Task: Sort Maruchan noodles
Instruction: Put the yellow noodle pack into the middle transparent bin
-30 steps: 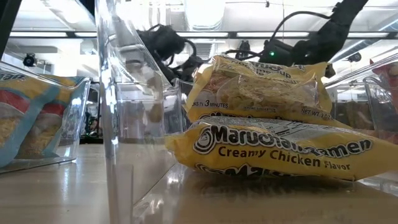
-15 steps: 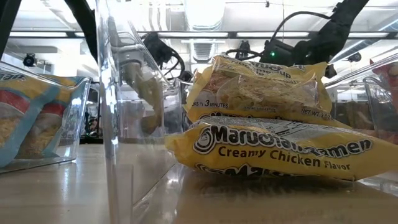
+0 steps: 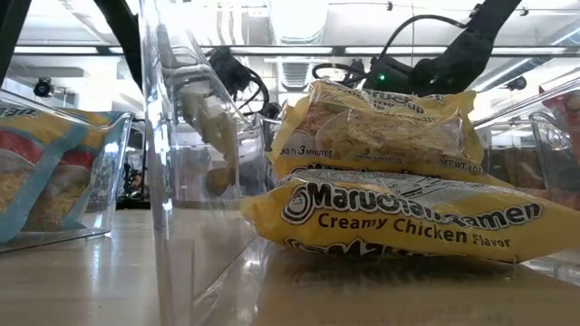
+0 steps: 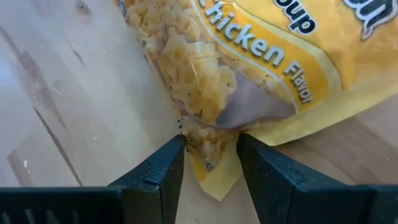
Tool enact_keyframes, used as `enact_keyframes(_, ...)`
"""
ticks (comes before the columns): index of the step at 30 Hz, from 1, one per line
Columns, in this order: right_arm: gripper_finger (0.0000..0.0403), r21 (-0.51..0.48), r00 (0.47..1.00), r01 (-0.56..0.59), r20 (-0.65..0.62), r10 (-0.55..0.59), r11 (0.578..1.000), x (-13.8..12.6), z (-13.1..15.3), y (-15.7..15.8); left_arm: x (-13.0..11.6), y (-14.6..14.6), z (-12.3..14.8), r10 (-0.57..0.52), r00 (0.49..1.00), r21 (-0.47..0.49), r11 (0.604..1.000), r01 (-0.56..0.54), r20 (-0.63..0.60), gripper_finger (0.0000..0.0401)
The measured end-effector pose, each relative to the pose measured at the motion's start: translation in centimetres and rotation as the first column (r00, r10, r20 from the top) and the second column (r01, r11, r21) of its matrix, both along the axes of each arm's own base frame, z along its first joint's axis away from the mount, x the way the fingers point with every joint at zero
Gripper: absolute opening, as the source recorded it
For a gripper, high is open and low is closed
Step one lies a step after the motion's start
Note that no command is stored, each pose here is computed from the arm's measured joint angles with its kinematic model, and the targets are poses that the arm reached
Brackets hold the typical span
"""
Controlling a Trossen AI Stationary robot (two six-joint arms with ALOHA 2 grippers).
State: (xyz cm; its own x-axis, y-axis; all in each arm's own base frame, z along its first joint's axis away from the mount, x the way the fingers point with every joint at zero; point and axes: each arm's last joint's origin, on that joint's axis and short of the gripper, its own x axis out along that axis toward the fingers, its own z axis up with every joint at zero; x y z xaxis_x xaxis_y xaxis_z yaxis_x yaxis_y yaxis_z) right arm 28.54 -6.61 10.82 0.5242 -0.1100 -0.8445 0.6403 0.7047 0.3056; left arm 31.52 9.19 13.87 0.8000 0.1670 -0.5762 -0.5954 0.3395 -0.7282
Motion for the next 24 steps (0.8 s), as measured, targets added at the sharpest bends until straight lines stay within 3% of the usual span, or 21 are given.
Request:
enact_keyframes(8, 0.0146, 0.069, 0.995, -0.052, 0.09, 0.046, 0.996, -0.3, 2.1, 0.2, 0.0, 0.0, 0.1, -0.011, 1.0, 0.015, 1.0, 0.011, 0.002, 0.0164)
enact_keyframes(15, 0.0146, 0.005, 0.981, -0.007, 0.194, 0.006, 1.0, -1.0, 5.4, -0.4, 0.0, 0.0, 0.1, -0.014, 1.0, 0.018, 1.0, 0.014, 0.002, 0.0165)
enact_keyframes(19, 0.0146, -0.06, 0.98, 0.039, 0.195, -0.027, 0.997, -1.0, 5.7, -0.6, 0.1, 0.0, 0.1, -0.014, 1.0, 0.018, 1.0, 0.014, 0.003, 0.0165)
enact_keyframes(24, 0.0146, -0.113, 0.993, 0.067, 0.103, -0.056, 0.991, -0.6, 3.4, -1.0, 0.2, 0.0, 0.2, -0.018, 1.0, 0.029, 0.999, 0.017, 0.021, 0.0165)
